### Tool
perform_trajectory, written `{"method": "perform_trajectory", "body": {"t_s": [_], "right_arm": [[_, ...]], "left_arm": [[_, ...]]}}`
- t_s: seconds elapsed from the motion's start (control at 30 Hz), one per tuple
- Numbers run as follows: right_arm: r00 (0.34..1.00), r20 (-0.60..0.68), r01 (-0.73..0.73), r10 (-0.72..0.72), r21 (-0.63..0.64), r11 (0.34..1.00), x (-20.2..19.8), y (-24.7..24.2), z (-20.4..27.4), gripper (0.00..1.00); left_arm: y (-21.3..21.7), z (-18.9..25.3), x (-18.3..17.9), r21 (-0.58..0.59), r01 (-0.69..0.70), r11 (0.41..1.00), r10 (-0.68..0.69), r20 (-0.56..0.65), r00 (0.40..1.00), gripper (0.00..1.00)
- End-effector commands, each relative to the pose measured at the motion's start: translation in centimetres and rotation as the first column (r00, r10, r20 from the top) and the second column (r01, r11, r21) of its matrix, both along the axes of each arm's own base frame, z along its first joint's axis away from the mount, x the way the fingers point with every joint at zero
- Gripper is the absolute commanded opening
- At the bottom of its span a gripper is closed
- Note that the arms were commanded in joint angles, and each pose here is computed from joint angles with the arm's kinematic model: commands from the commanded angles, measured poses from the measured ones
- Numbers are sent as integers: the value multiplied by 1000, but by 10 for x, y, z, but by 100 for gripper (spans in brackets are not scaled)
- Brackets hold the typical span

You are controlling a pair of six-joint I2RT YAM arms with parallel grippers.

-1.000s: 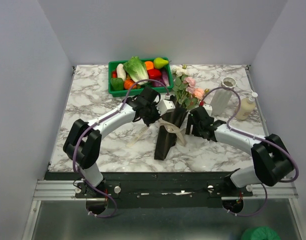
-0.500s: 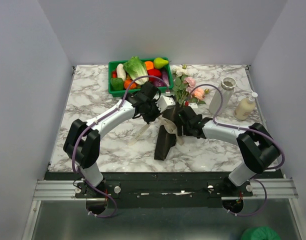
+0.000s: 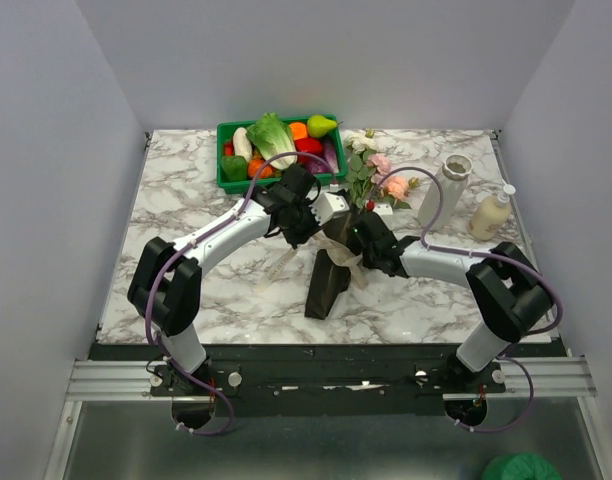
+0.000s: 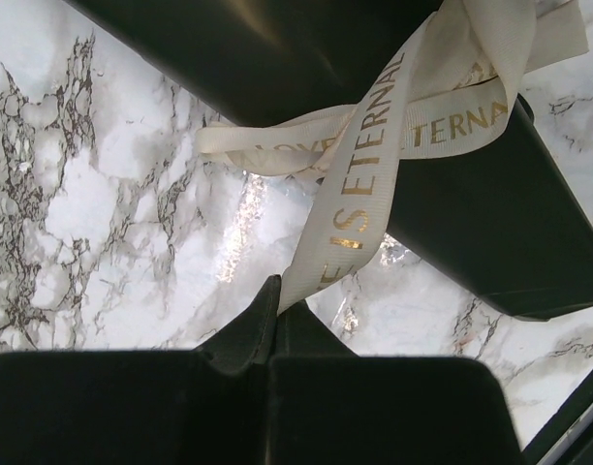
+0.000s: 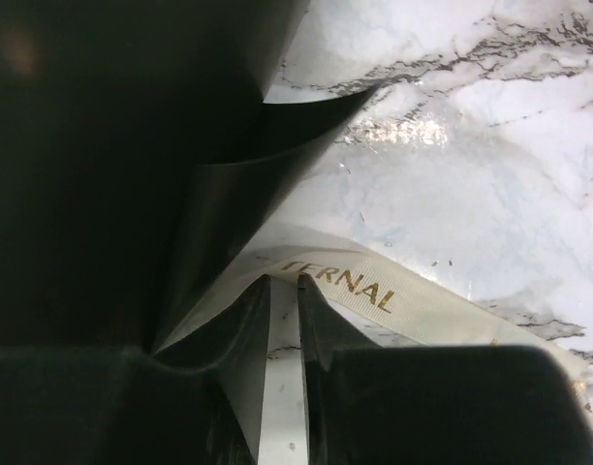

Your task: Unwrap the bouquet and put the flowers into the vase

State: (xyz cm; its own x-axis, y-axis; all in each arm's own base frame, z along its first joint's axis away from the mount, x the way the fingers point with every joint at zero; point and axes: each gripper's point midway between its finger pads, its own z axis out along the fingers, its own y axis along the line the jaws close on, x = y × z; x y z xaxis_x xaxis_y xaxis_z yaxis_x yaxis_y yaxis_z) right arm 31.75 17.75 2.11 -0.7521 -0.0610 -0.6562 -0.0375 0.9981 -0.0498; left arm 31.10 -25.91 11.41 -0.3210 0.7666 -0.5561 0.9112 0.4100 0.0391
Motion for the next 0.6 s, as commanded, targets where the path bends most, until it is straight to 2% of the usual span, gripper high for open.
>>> {"method": "perform_trajectory", "body": {"t_s": [0.0,0.03,0.07,0.3,0.33,0.43,0.5,0.57], "right_arm": [[999,-10,50,-50,-3,999,-14,-12,-5,14],[998,-2,56,-56,-5,998,-17,-16,-3,2],[998,21,59,-59,12,998,-15,-16,5,1],[992,112,43,-54,102,994,-17,-15,40,1],[996,86,21,-32,131,991,-23,-9,40,16],[997,71,-4,-15,262,965,-36,6,52,73],[998,53,6,-25,335,942,-45,11,53,80],[999,41,4,-23,404,915,-52,18,60,81]], "left_arm": [[7,8,2,4,-30,1000,30,14,999,0],[9,9,2,2,-35,999,35,16,999,0],[10,10,2,-4,-37,999,37,11,999,0],[19,25,-3,-16,-46,999,47,14,999,0],[19,26,-4,-18,-44,999,44,13,999,0],[21,28,-7,-19,-43,999,43,12,999,0],[22,30,-7,-20,-42,999,43,18,999,0],[23,28,-9,-17,-43,999,43,16,999,0]]}}
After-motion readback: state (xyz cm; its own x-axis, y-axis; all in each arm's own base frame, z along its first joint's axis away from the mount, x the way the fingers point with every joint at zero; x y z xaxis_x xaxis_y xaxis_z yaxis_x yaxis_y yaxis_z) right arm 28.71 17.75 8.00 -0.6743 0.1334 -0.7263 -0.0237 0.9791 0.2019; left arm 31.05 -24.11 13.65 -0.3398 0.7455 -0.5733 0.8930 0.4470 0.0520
